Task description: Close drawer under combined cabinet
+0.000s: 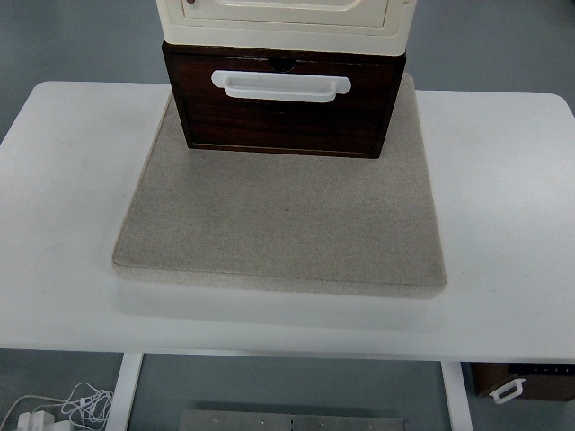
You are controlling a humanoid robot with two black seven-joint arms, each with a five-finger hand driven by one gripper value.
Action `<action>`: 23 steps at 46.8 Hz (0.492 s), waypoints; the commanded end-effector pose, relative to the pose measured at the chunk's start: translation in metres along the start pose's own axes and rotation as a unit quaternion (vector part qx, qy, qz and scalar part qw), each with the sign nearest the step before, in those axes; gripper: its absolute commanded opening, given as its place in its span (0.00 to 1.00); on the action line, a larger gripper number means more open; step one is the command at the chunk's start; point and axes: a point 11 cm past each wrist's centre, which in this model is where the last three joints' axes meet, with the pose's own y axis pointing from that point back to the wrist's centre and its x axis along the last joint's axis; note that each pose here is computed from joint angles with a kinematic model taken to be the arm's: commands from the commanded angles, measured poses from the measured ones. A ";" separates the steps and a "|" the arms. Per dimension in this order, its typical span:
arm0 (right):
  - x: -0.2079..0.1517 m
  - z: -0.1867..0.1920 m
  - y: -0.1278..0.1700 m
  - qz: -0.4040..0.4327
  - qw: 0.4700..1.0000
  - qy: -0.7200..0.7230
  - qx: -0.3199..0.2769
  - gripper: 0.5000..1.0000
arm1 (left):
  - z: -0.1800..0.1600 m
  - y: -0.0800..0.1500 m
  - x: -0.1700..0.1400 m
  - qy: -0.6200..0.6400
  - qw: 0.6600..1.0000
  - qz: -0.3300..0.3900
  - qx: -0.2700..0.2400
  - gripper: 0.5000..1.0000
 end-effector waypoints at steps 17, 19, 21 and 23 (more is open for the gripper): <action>0.000 -0.001 0.000 -0.002 1.000 0.004 0.000 0.90 | -0.059 0.043 0.106 0.005 0.983 0.122 0.140 1.00; 0.000 0.000 0.000 -0.001 1.000 0.004 -0.001 0.90 | -0.069 0.047 0.111 0.010 0.980 0.128 0.149 1.00; 0.000 0.000 0.000 -0.001 1.000 0.005 -0.001 0.90 | -0.075 0.052 0.117 0.019 0.979 0.133 0.154 1.00; 0.000 0.002 0.000 -0.001 1.000 0.004 -0.002 0.90 | -0.081 0.056 0.121 0.033 0.977 0.139 0.156 1.00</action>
